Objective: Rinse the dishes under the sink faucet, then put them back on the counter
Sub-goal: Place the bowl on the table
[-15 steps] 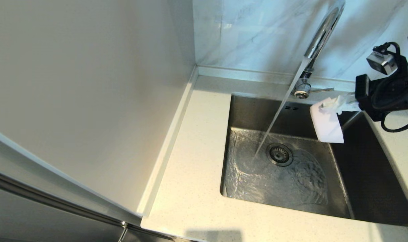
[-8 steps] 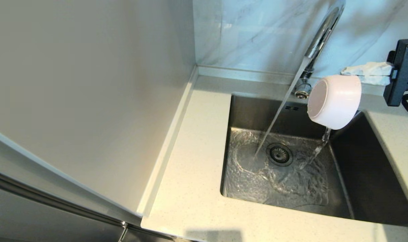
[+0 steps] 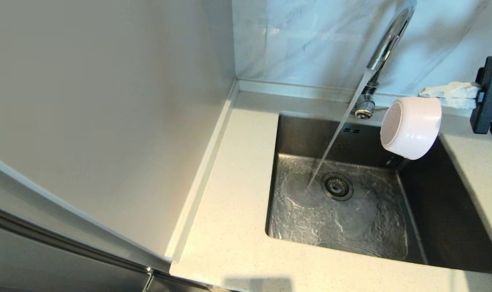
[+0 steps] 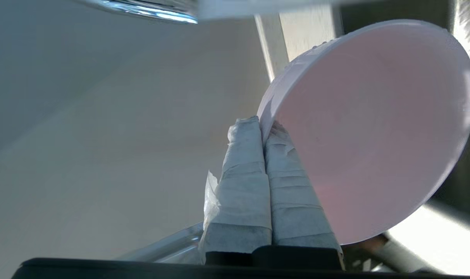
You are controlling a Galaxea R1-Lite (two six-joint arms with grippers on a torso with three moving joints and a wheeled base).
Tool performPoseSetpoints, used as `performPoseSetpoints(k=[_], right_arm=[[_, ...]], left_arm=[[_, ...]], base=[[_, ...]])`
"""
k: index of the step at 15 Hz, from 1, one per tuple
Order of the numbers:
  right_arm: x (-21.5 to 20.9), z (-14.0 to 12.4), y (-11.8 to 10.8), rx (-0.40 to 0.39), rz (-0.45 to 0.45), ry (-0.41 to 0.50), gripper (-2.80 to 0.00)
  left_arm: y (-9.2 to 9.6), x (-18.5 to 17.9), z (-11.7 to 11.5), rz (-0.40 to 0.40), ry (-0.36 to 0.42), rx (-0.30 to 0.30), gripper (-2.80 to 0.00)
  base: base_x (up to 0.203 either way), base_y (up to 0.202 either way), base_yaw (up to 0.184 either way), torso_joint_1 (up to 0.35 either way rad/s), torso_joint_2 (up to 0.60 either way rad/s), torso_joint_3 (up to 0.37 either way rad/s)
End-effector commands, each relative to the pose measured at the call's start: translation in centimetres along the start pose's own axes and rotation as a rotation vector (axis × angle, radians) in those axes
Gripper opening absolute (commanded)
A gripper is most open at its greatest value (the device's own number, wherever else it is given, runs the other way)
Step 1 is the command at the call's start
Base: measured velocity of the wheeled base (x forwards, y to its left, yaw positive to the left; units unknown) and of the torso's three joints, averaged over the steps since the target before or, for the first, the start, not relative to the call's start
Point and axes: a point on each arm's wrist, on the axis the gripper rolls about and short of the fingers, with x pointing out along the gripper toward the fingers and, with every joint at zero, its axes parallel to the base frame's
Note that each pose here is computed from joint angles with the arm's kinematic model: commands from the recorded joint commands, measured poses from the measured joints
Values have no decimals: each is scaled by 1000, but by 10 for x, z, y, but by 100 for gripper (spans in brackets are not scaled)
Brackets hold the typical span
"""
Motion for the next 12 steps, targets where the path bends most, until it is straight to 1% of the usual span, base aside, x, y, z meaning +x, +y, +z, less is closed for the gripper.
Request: performPoseSetpoints(k=[1, 2, 3, 4, 6, 7, 8, 9, 10, 11, 12], right_arm=[[-11, 8, 7, -101, -15, -72, -280], [-12, 10, 6, -141, -68, -147, -280], [-13, 12, 3, -185, -162, -247, -280], [-14, 12, -2, -249, -283, -320, -280], [-19, 8, -14, -384, -590, -397, -280], [-22, 8, -18, -442, -714, -424, -280], [-24, 9, -20, -521, -812, -424, -280], [-28, 10, -23, -600, -877, -398, -280], [-34, 11, -28, -662, -941, -373, -280], [-41, 14, -34, -703, -1008, -358, -280], [-48, 17, -40, -721, -1065, -349, -280]], left_arm=[[0, 0, 0, 0, 0, 0, -280], [0, 0, 0, -1, 0, 0, -280], [0, 0, 0, 0, 0, 0, -280], [0, 0, 0, 0, 0, 0, -280], [0, 0, 0, 0, 0, 0, -280], [0, 0, 0, 0, 0, 0, -280], [0, 0, 0, 0, 0, 0, -280], [0, 0, 0, 0, 0, 0, -280], [0, 0, 0, 0, 0, 0, -280], [0, 0, 0, 0, 0, 0, -280], [0, 0, 0, 0, 0, 0, -280]], base=[[0, 0, 0, 0, 0, 0], [0, 0, 0, 0, 0, 0], [0, 0, 0, 0, 0, 0], [0, 0, 0, 0, 0, 0], [0, 0, 0, 0, 0, 0], [0, 0, 0, 0, 0, 0], [0, 0, 0, 0, 0, 0], [0, 0, 0, 0, 0, 0], [0, 0, 0, 0, 0, 0], [0, 0, 0, 0, 0, 0], [0, 0, 0, 0, 0, 0]])
